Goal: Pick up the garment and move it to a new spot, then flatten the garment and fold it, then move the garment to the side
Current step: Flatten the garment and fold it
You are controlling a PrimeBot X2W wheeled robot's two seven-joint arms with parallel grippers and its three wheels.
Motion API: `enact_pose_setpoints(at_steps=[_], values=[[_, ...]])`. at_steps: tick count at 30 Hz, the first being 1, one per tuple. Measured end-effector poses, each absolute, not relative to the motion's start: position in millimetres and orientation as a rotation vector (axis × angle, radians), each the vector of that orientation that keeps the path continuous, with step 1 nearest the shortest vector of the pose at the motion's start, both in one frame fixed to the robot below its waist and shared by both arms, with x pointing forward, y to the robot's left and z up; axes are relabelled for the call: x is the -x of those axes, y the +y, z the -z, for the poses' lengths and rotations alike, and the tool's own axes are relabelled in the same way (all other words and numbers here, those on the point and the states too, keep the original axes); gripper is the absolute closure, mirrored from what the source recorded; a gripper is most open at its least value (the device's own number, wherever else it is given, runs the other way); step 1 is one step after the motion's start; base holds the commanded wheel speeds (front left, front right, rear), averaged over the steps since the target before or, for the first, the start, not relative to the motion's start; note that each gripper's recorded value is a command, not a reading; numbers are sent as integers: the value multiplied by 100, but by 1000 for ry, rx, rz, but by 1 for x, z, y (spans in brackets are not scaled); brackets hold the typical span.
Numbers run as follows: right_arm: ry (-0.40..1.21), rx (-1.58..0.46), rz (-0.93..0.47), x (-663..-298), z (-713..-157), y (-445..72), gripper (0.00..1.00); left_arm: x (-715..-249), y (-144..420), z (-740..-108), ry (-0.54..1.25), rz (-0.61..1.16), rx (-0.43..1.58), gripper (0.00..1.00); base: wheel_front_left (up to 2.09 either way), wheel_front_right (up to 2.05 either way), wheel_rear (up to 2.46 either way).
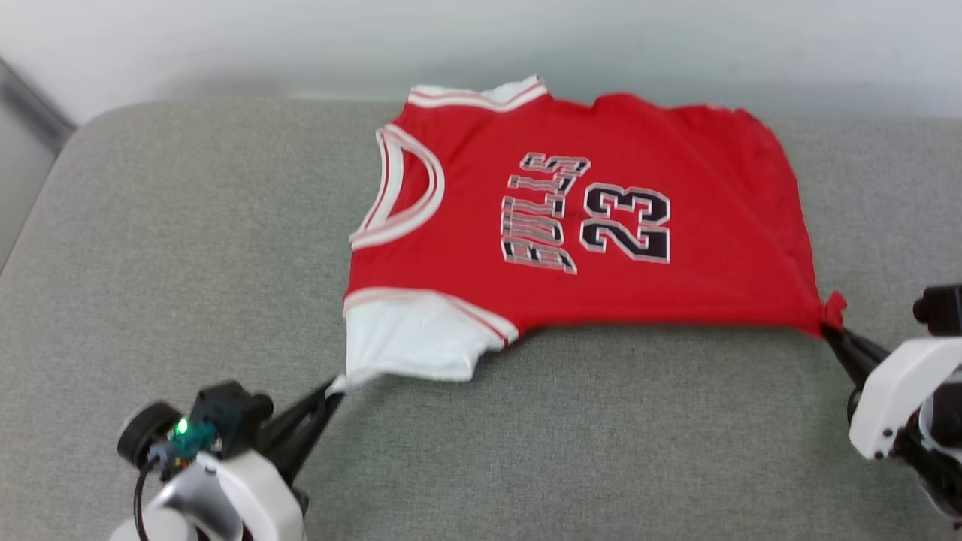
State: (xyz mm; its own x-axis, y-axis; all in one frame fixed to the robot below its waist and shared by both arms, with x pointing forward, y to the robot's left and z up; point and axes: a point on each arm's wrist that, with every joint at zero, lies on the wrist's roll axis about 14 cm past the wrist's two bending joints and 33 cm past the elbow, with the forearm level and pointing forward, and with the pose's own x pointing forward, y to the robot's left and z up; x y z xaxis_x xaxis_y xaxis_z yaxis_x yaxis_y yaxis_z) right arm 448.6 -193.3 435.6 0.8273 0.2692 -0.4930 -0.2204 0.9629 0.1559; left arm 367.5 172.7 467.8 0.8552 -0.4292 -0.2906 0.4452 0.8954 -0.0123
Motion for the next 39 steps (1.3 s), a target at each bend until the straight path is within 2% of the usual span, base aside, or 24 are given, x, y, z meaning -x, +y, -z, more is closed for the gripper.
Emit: enact_pose_setpoints(at_steps=[15,21,26,34,39], values=[[586,-109,-268,-379,-442,-202,100,-285,178,-471,394,457,-5,100,0,0,0],[683,-161,-286,-338,-431,-201,100,-252,162,-463,459,485,62,100,0,0,0],[714,-173,-275,-322,-431,-208,100,-235,155,-452,530,504,105,100,0,0,0],[735,-187,-294,-315,-434,-204,100,-254,158,-467,453,504,89,100,0,0,0],[718,-189,-306,-328,-443,-203,100,-283,165,-486,359,486,68,100,0,0,0]])
